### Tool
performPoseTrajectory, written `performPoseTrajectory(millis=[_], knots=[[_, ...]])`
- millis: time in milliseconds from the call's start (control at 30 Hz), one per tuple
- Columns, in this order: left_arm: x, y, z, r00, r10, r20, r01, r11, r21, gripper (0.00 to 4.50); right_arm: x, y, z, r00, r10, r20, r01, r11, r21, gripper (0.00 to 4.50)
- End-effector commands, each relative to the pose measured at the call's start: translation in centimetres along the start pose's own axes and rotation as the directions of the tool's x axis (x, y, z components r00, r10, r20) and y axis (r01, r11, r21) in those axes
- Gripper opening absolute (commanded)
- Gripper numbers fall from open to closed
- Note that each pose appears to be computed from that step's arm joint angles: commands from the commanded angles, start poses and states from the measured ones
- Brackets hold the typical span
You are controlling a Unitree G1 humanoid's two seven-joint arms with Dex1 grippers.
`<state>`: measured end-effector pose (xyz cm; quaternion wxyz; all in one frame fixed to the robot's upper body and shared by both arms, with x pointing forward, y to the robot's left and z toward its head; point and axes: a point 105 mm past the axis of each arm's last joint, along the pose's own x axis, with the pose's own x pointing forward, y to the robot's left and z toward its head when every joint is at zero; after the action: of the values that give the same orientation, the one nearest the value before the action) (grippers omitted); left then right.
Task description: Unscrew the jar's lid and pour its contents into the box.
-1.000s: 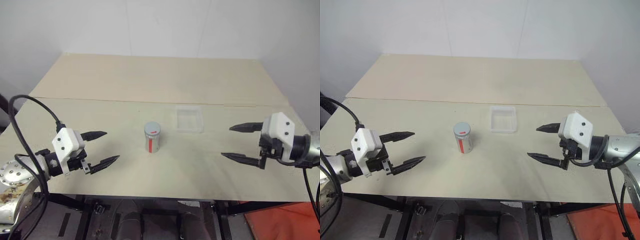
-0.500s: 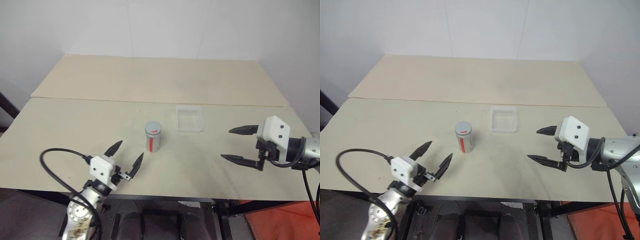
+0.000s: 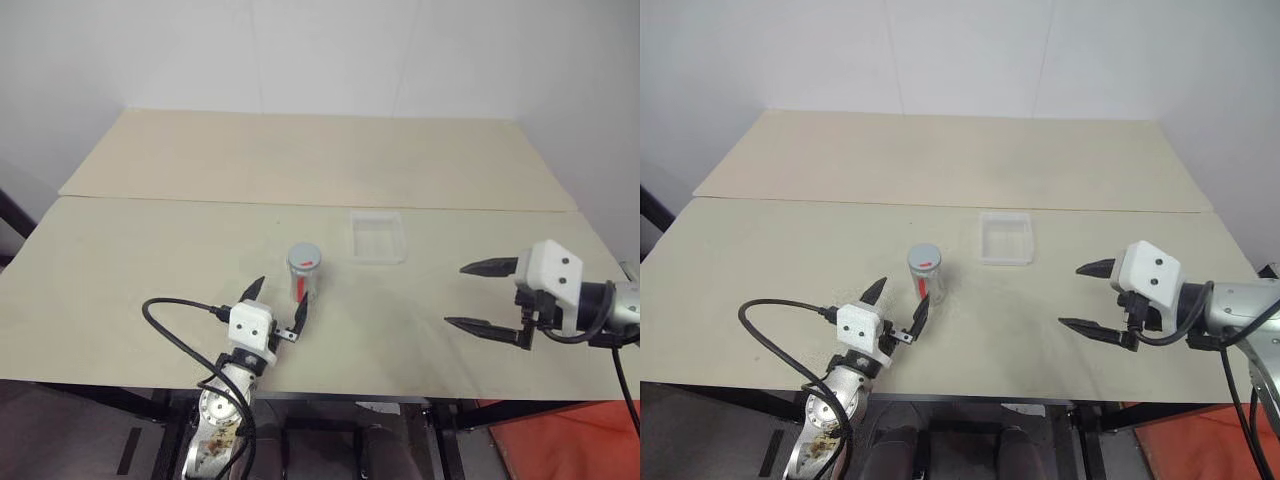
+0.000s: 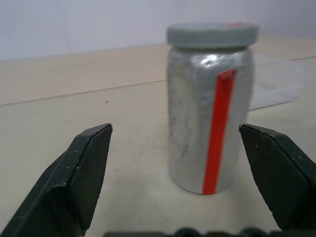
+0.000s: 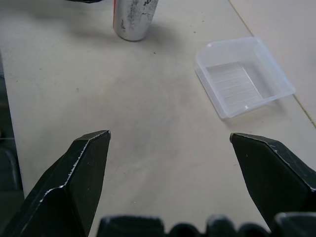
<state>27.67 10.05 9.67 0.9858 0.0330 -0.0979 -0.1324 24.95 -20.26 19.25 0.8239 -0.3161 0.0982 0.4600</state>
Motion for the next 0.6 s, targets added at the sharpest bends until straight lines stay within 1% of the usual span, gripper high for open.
performPoseTrajectory(millis=[33, 233, 600], knots=[[0.6, -0.7, 0.6, 0.999, -0.010, 0.045, 0.013, 0.999, -0.053, 4.48, -0.7, -0.5, 1.3, 1.000, -0.028, 0.014, 0.029, 0.999, -0.045, 4.50], [1.4, -0.8, 0.1, 0.998, -0.033, 0.052, 0.037, 0.996, -0.078, 4.48, -1.1, -1.0, 1.6, 0.998, -0.053, 0.015, 0.054, 0.997, -0.054, 4.50], [1.7, -1.9, 0.4, 0.993, -0.093, 0.073, 0.098, 0.992, -0.078, 4.48, -1.0, -0.8, 1.6, 0.998, -0.068, 0.019, 0.069, 0.996, -0.049, 4.50]])
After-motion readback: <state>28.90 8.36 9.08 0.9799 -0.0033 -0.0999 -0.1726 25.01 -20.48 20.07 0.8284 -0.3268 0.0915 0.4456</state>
